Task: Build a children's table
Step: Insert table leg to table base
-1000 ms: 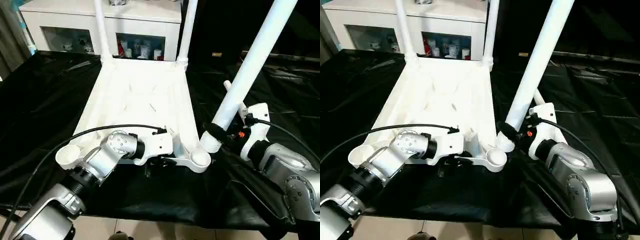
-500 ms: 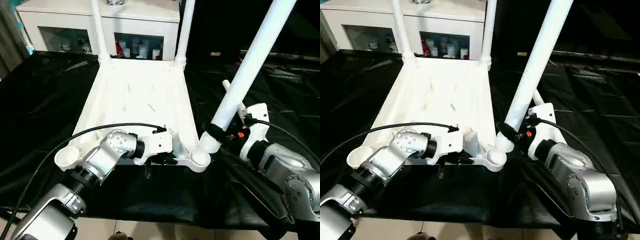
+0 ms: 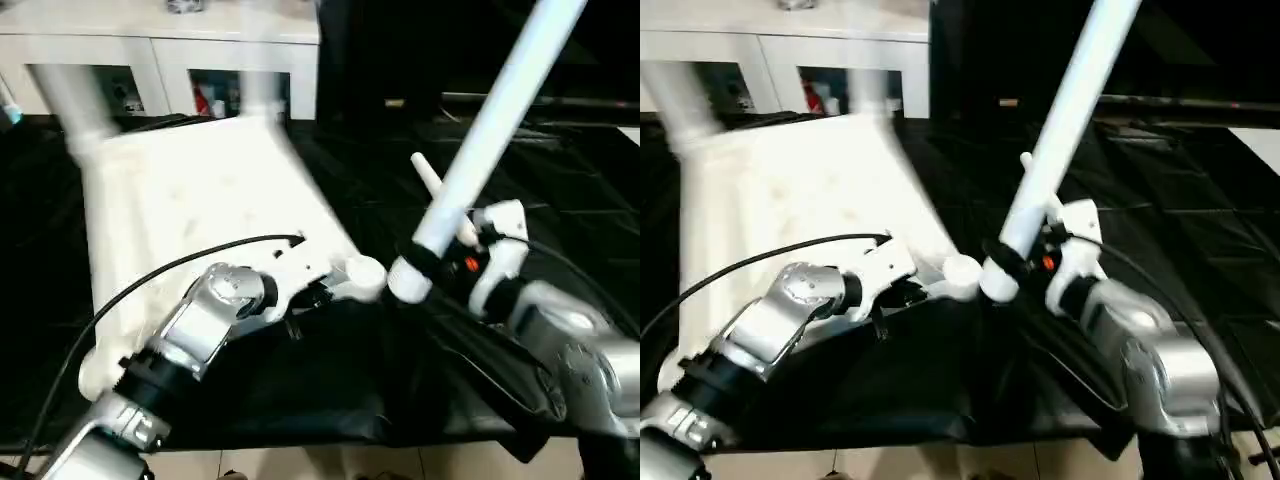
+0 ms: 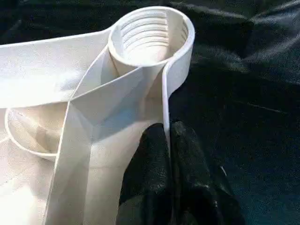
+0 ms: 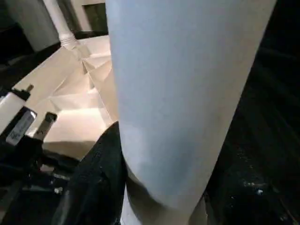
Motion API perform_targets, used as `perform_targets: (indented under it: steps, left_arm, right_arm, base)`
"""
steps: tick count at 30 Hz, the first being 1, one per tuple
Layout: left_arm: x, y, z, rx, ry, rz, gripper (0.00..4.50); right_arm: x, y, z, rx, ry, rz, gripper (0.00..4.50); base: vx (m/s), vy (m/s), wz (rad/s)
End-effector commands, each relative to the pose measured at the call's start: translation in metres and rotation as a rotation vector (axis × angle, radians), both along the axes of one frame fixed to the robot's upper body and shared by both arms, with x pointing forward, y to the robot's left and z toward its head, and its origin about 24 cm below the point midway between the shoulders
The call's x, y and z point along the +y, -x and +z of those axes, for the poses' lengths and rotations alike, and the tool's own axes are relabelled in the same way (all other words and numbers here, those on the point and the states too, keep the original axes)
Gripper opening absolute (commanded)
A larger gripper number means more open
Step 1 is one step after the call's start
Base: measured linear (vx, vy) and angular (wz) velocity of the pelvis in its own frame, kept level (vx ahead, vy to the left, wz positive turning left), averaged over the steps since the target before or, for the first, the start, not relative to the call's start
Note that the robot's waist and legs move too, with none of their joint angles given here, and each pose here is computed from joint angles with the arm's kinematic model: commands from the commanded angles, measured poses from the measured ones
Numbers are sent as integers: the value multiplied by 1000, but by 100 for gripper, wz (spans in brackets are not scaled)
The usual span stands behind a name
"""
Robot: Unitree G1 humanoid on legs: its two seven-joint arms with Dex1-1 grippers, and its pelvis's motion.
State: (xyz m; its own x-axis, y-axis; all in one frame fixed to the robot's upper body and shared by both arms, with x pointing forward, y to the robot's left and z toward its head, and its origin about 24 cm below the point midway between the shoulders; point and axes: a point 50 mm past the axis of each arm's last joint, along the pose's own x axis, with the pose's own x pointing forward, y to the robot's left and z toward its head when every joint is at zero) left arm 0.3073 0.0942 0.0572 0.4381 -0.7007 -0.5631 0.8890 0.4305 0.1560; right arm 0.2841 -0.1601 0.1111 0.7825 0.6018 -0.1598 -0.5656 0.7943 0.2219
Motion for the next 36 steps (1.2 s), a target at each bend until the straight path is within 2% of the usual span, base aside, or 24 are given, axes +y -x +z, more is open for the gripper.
perform_targets:
  steps: [1,11,15,19,21,24,36]
  left_arm:
    - [-12,1,10,-33,66,-60,0]
    - [-15,1,9,-26,72,-94,0]
    - [-13,-2,9,-32,68,-90,0]
    - [-10,-3,9,-48,49,-107,0]
    - [-9,-3,9,-47,51,-102,47]
    - [-5,-3,9,-47,42,-95,80]
    - [9,-2,5,-15,18,-92,91]
  right_arm:
    - [1,-11,4,-22,-9,27,188]
    - [7,-30,-3,17,12,143,188]
    - [8,-38,-15,48,51,176,188]
    - [8,-42,-18,50,56,179,188]
    - [7,-43,-19,49,58,178,188]
    - [6,-46,-21,47,59,172,188]
    - [5,-49,-27,42,57,177,188]
  base:
    - [0,0,0]
    - [0,0,0]
    - [0,0,0]
    - [0,0,0]
    - [0,0,0]
    - [0,0,0]
    - [0,0,0]
